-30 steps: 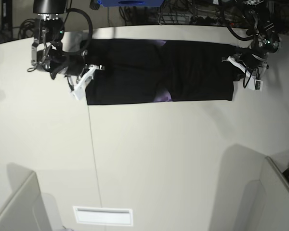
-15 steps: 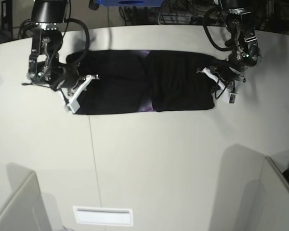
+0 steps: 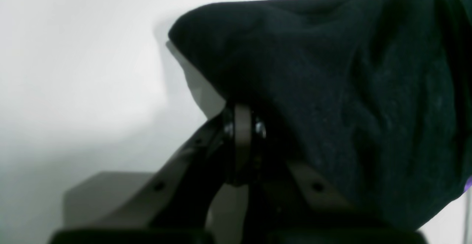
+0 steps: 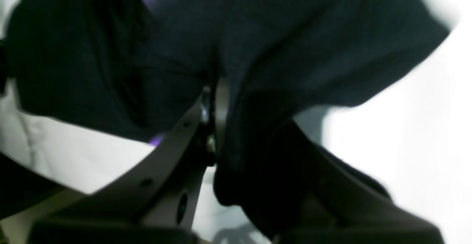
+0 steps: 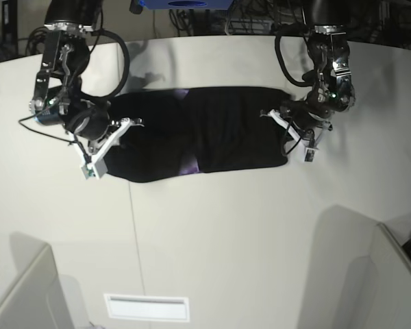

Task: Fold the T-shirt properly
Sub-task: 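Fold the strip end in the right gripper over toward the left gripper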

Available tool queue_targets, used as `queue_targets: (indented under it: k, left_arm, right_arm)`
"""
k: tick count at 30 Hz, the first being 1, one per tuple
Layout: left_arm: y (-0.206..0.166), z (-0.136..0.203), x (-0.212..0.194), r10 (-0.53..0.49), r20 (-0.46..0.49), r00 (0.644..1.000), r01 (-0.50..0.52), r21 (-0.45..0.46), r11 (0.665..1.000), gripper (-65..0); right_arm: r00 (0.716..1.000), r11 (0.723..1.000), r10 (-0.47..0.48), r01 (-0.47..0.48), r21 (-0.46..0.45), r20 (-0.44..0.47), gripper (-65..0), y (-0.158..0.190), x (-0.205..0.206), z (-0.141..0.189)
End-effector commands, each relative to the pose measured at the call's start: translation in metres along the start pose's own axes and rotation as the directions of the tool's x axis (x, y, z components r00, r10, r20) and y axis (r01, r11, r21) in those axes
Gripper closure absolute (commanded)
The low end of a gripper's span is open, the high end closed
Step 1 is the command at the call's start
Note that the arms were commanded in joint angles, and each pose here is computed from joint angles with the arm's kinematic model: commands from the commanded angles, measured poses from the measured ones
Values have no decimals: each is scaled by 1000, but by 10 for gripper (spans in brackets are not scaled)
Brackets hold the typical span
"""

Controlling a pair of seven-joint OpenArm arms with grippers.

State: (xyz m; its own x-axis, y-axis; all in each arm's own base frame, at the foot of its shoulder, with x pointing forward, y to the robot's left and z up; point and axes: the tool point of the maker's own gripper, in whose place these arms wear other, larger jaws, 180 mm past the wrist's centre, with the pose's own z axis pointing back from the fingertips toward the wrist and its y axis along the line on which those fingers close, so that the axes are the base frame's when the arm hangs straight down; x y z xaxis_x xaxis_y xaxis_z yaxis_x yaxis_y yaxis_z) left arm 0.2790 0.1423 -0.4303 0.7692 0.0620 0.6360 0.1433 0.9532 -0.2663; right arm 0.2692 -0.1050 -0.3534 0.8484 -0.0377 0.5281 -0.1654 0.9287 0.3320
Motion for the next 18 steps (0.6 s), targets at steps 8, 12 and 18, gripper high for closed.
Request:
queue_targets:
  k: [8,12,18]
  left_arm:
    - [0,-2,4,-5,-14,1000,5,17,1000,0]
    - [1,-2,5,-2,-12,1000,3,20,1000,0]
    - [1,-2,5,-4,-12,1000,4,21,1000,0]
  right_arm:
    - [999,992,37,-38,119,11,0,51,13,-3]
    - [1000,985,5,-1,174,-23,0,81,7,-11]
    - [1000,974,7,-4,226,-11,0,113,15,-9]
